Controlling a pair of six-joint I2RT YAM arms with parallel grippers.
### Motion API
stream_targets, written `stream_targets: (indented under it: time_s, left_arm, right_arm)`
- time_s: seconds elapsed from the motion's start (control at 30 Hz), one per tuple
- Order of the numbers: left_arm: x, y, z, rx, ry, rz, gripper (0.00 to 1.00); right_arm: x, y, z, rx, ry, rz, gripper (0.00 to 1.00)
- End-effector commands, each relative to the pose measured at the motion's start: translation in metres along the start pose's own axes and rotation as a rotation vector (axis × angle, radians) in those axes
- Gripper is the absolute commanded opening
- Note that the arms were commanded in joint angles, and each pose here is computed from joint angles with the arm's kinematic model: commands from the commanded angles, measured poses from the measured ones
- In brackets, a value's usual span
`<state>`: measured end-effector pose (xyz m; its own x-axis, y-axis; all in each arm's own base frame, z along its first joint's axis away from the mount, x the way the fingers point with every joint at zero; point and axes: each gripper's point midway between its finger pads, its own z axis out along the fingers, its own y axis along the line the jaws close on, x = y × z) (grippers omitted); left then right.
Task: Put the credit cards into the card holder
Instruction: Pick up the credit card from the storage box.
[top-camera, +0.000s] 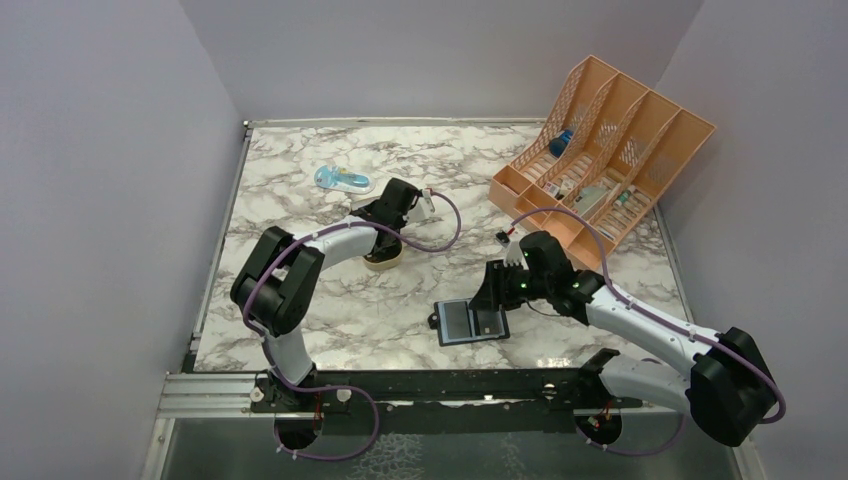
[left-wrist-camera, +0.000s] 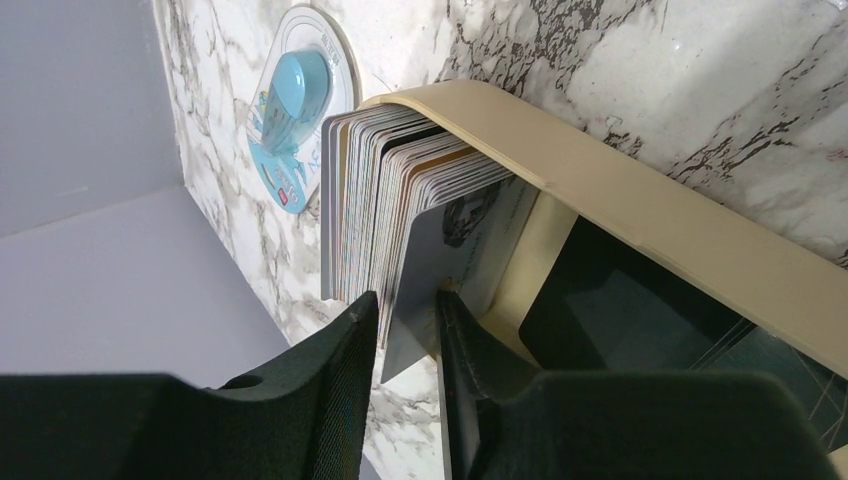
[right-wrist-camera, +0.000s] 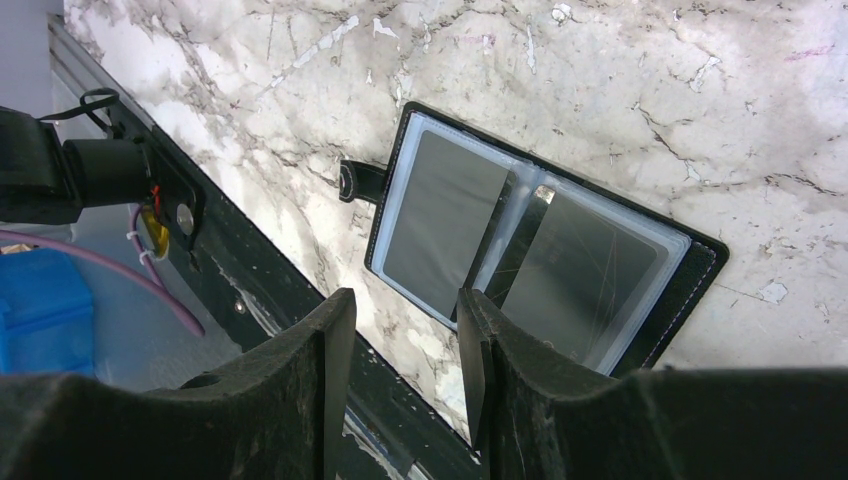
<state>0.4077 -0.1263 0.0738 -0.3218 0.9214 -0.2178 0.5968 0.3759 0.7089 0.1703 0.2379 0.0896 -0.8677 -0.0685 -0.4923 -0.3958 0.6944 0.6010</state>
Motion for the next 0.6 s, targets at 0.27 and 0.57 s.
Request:
stream_targets:
  time_s: [0.27, 0.57]
  left_arm:
    - [-0.002, 0.013, -0.002, -0.026, 0.018, -0.019, 0.13]
    - [-0.010, 0.017, -0.022, 0.039, 0.004, -0.080, 0.00]
  right_arm:
    - [-0.004, 0.004, 0.001, -0.010, -0.011, -0.016, 0.43]
    - [-0.003, 0.007, 0.000, -0.025, -0.010, -0.010, 0.43]
